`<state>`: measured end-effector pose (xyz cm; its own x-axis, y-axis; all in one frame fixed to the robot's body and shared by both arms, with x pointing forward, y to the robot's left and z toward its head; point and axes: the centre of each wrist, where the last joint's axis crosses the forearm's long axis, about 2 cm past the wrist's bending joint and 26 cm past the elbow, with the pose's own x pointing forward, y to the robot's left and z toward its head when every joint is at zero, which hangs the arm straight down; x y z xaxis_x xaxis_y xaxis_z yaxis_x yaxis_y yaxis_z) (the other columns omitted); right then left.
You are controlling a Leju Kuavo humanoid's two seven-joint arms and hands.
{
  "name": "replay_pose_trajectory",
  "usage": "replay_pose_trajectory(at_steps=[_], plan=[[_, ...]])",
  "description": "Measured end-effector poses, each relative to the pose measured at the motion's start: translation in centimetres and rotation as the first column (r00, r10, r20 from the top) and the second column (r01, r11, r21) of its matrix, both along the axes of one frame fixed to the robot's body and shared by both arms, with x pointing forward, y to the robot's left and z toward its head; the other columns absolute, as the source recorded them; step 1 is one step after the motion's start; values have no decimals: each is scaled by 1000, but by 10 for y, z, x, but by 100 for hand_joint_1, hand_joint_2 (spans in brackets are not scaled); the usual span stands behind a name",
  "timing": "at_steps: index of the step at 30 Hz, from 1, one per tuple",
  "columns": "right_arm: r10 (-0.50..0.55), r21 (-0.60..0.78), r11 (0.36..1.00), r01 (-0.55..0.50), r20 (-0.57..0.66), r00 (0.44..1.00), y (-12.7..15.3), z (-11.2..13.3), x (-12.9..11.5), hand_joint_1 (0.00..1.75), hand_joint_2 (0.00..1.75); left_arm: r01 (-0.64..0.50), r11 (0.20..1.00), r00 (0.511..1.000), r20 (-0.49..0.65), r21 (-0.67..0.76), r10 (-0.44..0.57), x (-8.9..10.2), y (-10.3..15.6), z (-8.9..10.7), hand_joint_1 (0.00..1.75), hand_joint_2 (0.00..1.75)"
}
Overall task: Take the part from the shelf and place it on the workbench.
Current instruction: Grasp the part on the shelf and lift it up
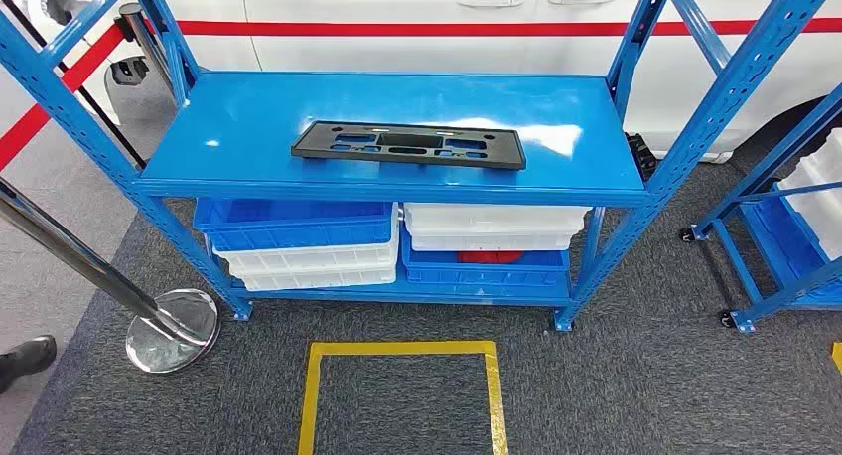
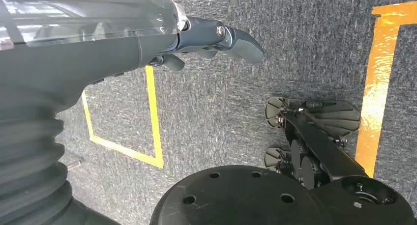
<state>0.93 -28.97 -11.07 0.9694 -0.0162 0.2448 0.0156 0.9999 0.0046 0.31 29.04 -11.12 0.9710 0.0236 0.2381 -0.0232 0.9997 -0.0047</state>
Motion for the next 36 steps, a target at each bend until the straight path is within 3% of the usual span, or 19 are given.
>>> replay_pose_trajectory(at_steps=[12,16,19,20,23,24,27,28,31,34,36], plan=[[-3,-7,1000,3,2,1000,-2,0,1,0,175,-11,1000,1000,4,8,11,2,3,0,0,175],[16,-29,999,-15,8,1000,-6,0,5,0,175,-25,999,999,26,32,24,6,11,0,0,0],[27,-50,998,-27,12,1000,-10,0,8,0,44,-28,998,999,47,51,26,9,17,1,0,0],[30,-57,998,-30,13,999,-11,1,9,0,44,-30,998,998,53,57,27,10,18,1,0,0],[40,-78,996,-38,14,999,-14,1,12,0,175,-40,997,997,73,73,34,15,24,1,0,0],[42,-83,996,-41,14,999,-15,1,13,0,175,-44,996,996,80,78,38,16,26,1,0,0],[51,-98,994,-49,18,999,-17,1,15,0,44,-60,994,994,97,96,51,19,31,2,0,0],[54,-103,993,-52,20,998,-18,1,16,0,44,-67,993,993,103,102,56,20,33,2,0,0],[59,-115,992,-56,25,998,-19,1,19,0,175,-87,989,990,119,117,73,23,38,2,0,0],[61,-115,992,-56,39,997,-19,1,21,0,175,-109,986,986,137,129,91,25,43,3,0,0],[60,-111,992,-53,58,996,-18,1,24,0,87,-123,983,984,148,136,103,27,45,3,0,0]])
